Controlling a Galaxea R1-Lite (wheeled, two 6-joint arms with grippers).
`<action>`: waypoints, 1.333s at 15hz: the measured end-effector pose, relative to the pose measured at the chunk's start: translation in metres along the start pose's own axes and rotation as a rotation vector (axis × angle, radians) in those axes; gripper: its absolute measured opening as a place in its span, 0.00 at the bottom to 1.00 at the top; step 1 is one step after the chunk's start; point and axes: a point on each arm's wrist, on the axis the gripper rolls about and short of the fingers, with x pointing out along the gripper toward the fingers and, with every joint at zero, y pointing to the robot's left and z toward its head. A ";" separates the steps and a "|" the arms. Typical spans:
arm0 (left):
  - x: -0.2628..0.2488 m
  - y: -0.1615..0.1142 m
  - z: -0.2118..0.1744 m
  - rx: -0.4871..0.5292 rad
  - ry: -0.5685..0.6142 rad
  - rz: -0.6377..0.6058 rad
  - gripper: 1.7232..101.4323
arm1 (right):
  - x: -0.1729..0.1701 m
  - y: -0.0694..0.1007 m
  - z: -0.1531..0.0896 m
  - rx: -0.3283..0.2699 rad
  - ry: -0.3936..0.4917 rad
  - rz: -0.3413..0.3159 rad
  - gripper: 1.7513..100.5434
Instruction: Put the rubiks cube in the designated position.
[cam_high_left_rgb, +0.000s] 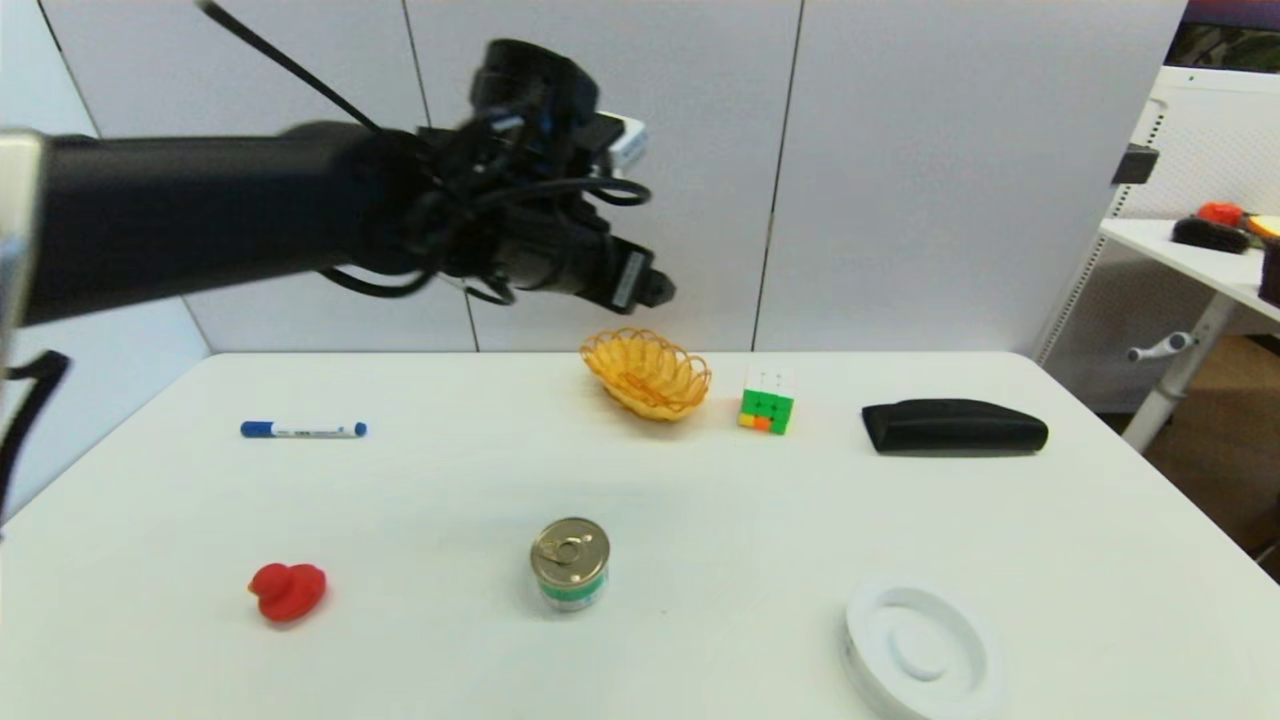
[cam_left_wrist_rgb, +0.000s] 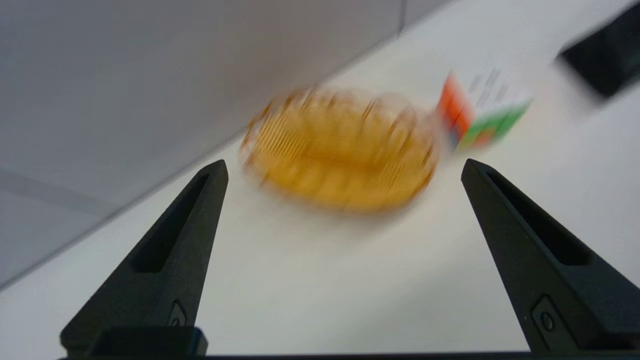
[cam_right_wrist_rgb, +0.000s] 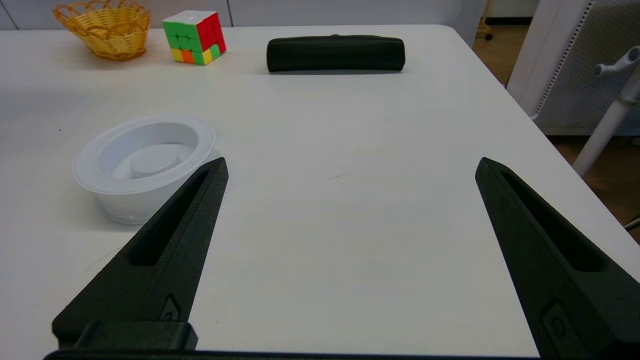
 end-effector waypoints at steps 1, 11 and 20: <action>-0.019 0.018 -0.010 -0.003 0.059 -0.025 0.94 | 0.000 0.000 0.000 -0.001 0.000 0.000 0.97; -0.158 0.070 -0.090 -0.126 -0.078 0.013 0.96 | 0.000 0.000 0.000 -0.001 0.000 0.001 0.97; -0.259 0.009 -0.231 -0.187 -0.258 0.282 0.96 | 0.000 0.000 0.000 0.000 0.000 0.000 0.97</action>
